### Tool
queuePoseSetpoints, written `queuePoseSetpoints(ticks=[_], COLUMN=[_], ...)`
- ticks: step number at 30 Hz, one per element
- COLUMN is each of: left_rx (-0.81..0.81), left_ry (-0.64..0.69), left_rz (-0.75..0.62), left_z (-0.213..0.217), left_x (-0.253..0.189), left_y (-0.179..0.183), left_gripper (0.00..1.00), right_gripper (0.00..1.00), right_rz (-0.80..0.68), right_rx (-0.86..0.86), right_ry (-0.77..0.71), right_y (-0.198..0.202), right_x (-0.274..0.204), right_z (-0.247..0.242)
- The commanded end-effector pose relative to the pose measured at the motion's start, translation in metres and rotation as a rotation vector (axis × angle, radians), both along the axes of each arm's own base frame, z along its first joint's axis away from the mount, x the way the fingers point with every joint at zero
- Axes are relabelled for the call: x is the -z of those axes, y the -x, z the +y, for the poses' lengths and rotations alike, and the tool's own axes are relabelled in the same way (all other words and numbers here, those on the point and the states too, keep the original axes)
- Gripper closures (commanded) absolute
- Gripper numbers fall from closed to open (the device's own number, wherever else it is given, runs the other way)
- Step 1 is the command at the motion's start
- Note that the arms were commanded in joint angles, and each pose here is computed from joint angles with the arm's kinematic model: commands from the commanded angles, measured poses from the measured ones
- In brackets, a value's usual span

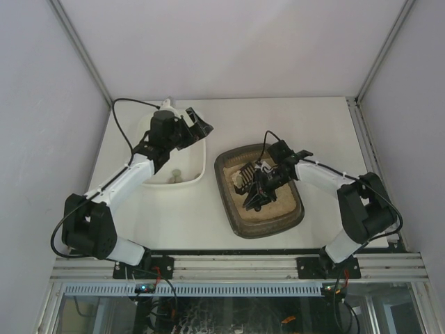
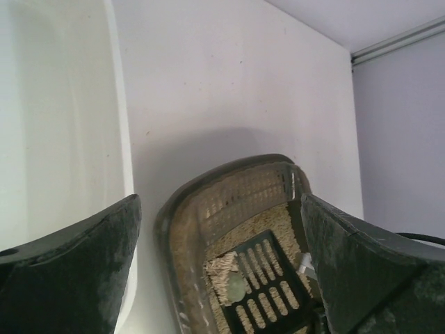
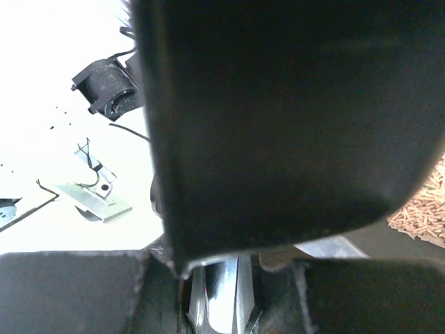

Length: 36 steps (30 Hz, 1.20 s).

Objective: Clean the litter box

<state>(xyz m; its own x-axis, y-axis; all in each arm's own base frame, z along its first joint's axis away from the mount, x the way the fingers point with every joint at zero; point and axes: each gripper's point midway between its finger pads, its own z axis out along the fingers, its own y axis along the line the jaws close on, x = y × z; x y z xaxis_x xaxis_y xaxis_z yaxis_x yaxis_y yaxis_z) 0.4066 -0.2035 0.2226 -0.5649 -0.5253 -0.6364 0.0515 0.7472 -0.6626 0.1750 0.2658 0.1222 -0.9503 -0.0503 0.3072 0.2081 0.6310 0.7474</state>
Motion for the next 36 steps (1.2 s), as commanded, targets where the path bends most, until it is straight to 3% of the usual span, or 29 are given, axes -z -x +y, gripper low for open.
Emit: queuePoseSetpoints(ticks=[1, 5, 10, 16, 21, 24, 25, 28, 30, 33, 36], left_rx=[0.042, 0.088, 0.119, 0.133, 0.218, 0.356, 0.371, 0.456, 0.441, 0.409, 0.374], left_ry=[-0.036, -0.071, -0.155, -0.433, -0.561, -0.614, -0.613, -0.587, -0.578, -0.582, -0.587], left_rz=[-0.115, -0.17, -0.17, -0.215, -0.207, -0.214, -0.214, -0.228, -0.235, -0.232, -0.218], left_z=[0.009, 0.018, 0.039, 0.079, 0.089, 0.082, 0.081, 0.071, 0.072, 0.076, 0.082], left_x=[-0.041, -0.056, -0.072, -0.075, -0.055, -0.047, -0.046, -0.043, -0.044, -0.043, -0.039], left_y=[0.005, 0.016, 0.039, 0.061, 0.081, 0.093, 0.095, 0.106, 0.105, 0.105, 0.107], left_gripper=[0.0, 0.0, 0.0, 0.0, 0.0, 0.0, 0.0, 0.0, 0.0, 0.0, 0.0], right_gripper=[1.0, 1.0, 1.0, 1.0, 1.0, 1.0, 1.0, 1.0, 1.0, 1.0, 1.0], right_rz=[-0.063, -0.114, -0.341, -0.582, -0.681, -0.655, -0.638, -0.615, -0.585, -0.591, -0.608], right_rx=[0.016, 0.036, 0.126, 0.212, 0.285, 0.184, 0.137, 0.273, 0.293, 0.193, 0.272], right_ry=[-0.068, -0.107, -0.27, -0.415, -0.508, -0.458, -0.513, -0.611, -0.565, -0.539, -0.571], right_y=[0.001, 0.012, 0.019, 0.022, 0.016, 0.025, 0.033, 0.018, 0.014, 0.029, 0.021], right_x=[-0.017, -0.02, -0.031, -0.037, -0.051, -0.041, -0.047, -0.062, -0.051, -0.05, -0.062], right_z=[0.0, -0.005, -0.008, -0.009, -0.022, -0.014, -0.01, -0.03, -0.035, -0.025, -0.042])
